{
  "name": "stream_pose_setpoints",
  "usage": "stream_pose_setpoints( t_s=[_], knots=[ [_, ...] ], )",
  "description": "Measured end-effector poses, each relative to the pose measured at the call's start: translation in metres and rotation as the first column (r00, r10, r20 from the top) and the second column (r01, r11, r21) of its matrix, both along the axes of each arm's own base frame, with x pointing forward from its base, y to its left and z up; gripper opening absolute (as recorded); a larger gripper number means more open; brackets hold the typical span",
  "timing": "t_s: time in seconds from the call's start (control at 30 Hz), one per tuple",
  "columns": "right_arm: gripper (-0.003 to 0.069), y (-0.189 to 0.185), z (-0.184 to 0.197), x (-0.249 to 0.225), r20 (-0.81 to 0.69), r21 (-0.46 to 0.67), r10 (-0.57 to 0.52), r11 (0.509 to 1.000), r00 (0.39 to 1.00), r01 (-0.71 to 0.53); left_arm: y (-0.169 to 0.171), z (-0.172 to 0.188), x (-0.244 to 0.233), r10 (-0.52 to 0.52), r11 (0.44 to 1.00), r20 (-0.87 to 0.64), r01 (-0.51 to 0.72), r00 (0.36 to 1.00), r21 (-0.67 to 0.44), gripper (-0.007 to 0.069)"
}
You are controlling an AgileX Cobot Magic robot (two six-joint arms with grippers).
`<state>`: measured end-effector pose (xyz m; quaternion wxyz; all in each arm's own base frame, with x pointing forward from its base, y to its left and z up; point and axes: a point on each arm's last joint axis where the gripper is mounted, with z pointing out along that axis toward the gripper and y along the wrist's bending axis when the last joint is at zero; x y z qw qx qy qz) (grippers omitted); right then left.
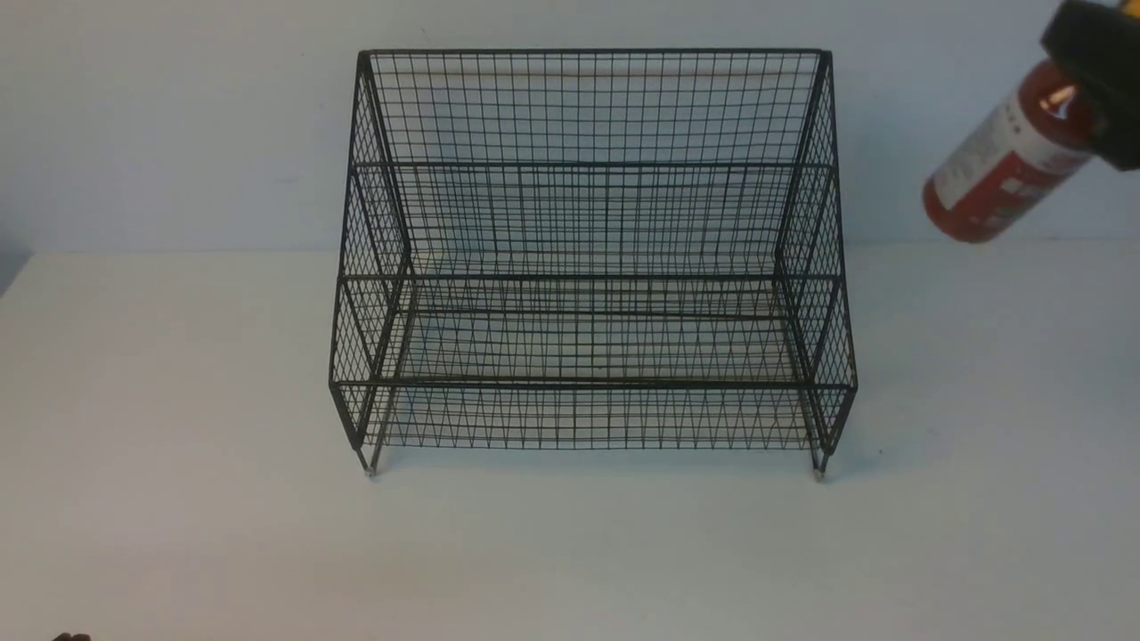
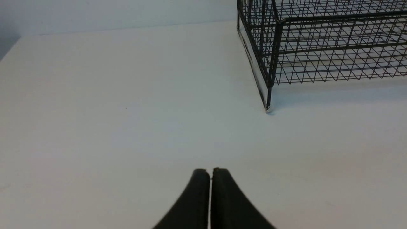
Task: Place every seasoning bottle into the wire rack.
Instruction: Use the right arm to put the condiment bottle back on the shelf
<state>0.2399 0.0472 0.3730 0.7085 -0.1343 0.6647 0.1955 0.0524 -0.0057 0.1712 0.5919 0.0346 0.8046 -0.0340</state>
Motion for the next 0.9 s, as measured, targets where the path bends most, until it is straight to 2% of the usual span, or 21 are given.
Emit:
stream_pose_setpoints(
  t_s=[0.07, 0.23, 0.6, 0.9],
  knots=[
    [0.0279, 0.016, 0.009, 0.005, -0.009, -0.04, 0.097, 0.994, 0.995, -0.097, 0.0, 0.0, 0.0, 0.0, 1.0, 0.0, 0.0, 1.0, 0.0, -0.0005],
    [0.0279, 0.043, 0.012, 0.031, -0.06, -0.078, 0.212, 0.973, 0.975, -0.216, 0.0, 0.0, 0.0, 0.0, 1.0, 0.0, 0.0, 1.0, 0.0, -0.0005],
    [0.0279, 0.066, -0.029, 0.117, -0.19, -0.092, 0.205, 0.97, 0.96, -0.226, 0.0, 0.0, 0.0, 0.0, 1.0, 0.001, 0.0, 1.0, 0.0, -0.0005],
    [0.0279, 0.071, -0.076, 0.158, -0.301, -0.102, 0.173, 0.972, 0.938, -0.212, 0.0, 0.0, 0.0, 0.0, 1.0, 0.003, 0.0, 1.0, 0.0, -0.0005]
  ],
)
